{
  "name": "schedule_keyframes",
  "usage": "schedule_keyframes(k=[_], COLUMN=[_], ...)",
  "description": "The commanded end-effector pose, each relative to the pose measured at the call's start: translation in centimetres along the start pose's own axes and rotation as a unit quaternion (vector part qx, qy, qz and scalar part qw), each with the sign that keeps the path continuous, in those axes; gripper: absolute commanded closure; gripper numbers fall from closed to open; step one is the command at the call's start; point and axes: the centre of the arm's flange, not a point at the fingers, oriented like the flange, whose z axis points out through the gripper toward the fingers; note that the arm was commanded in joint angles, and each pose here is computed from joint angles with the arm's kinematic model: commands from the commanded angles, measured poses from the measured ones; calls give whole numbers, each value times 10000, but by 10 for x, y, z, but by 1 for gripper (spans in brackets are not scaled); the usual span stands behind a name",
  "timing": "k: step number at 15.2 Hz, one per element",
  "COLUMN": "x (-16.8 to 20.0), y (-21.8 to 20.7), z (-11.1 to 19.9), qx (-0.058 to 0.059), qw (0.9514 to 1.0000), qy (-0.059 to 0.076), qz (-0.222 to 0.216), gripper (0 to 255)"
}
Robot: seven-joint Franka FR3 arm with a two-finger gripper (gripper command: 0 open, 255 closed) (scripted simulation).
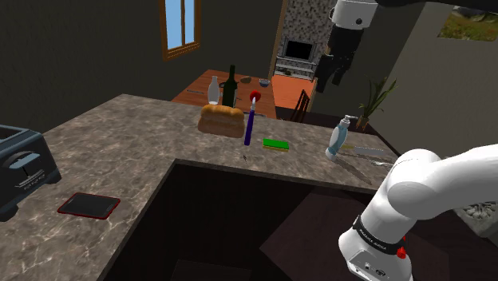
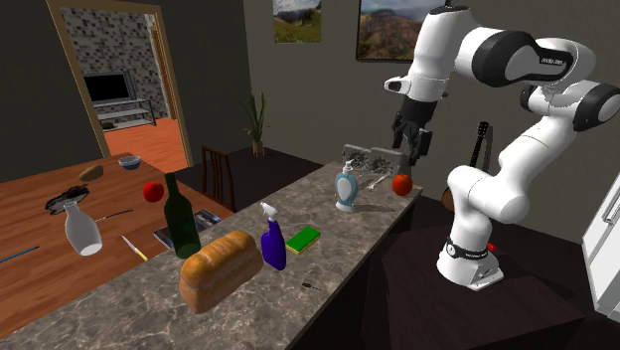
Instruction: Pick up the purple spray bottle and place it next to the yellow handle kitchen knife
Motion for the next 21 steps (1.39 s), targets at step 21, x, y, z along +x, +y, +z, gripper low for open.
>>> schedule_keyframes(k=[21], x=[233], y=[21], z=[129], qx=[359], qw=[9741], qy=[-227], qz=[2220], gripper=[0])
